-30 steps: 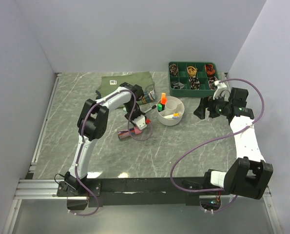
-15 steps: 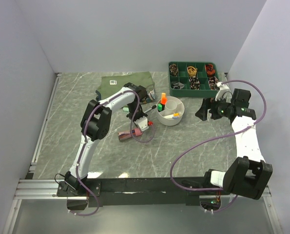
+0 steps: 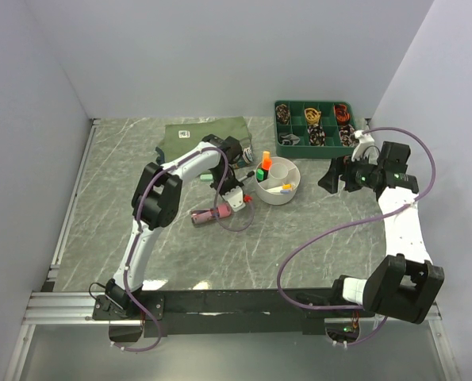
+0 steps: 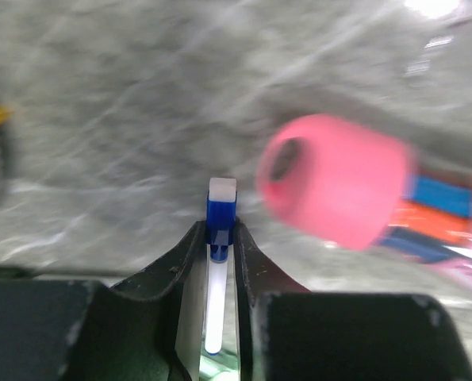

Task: Sort the stationery into containers
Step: Pick up the pen from the center of the board.

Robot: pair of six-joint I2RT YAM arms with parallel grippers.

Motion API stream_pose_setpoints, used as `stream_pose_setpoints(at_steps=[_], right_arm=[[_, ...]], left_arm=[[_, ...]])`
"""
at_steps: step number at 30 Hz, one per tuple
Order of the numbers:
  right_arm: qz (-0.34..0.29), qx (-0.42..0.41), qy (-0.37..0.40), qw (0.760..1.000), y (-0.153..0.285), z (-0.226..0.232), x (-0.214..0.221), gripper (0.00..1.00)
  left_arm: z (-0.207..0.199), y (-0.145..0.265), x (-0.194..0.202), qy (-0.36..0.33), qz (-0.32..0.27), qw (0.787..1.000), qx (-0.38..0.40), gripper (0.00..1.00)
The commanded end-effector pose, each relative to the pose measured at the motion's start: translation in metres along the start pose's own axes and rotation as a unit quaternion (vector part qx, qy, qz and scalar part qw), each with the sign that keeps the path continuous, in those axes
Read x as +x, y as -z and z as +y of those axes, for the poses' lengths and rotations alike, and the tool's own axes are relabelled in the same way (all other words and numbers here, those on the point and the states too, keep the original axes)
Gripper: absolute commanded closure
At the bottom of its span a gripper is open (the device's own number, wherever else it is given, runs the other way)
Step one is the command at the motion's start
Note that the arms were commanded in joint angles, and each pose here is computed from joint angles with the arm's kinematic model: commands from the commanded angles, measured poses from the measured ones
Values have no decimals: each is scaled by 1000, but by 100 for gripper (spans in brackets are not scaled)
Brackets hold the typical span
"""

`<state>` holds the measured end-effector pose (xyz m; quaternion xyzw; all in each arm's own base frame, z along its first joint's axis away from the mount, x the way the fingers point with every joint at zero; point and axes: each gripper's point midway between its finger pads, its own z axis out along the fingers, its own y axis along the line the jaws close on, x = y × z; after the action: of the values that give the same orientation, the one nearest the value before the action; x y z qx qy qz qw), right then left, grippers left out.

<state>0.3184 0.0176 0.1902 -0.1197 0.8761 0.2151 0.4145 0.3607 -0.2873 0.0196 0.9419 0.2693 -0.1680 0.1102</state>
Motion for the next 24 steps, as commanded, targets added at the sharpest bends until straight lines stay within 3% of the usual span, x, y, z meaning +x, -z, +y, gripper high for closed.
stream_pose_setpoints(at_steps=[1, 7, 12, 19, 24], right_arm=[[-32, -4, 19, 999, 10, 4, -28, 0], [-35, -8, 16, 999, 11, 6, -32, 1], [-44, -8, 9, 999, 12, 8, -37, 1], [-47, -5, 8, 999, 16, 10, -39, 1], [-51, -5, 2, 999, 17, 11, -41, 1]], left_arm=[[44, -6, 14, -81, 30, 993, -75, 99], [58, 30, 0, -42, 31, 989, -139, 99], [46, 49, -11, -9, 23, 989, -149, 99], [44, 89, -55, 47, -48, 982, -177, 99], [56, 126, -85, 108, -107, 964, -216, 99]])
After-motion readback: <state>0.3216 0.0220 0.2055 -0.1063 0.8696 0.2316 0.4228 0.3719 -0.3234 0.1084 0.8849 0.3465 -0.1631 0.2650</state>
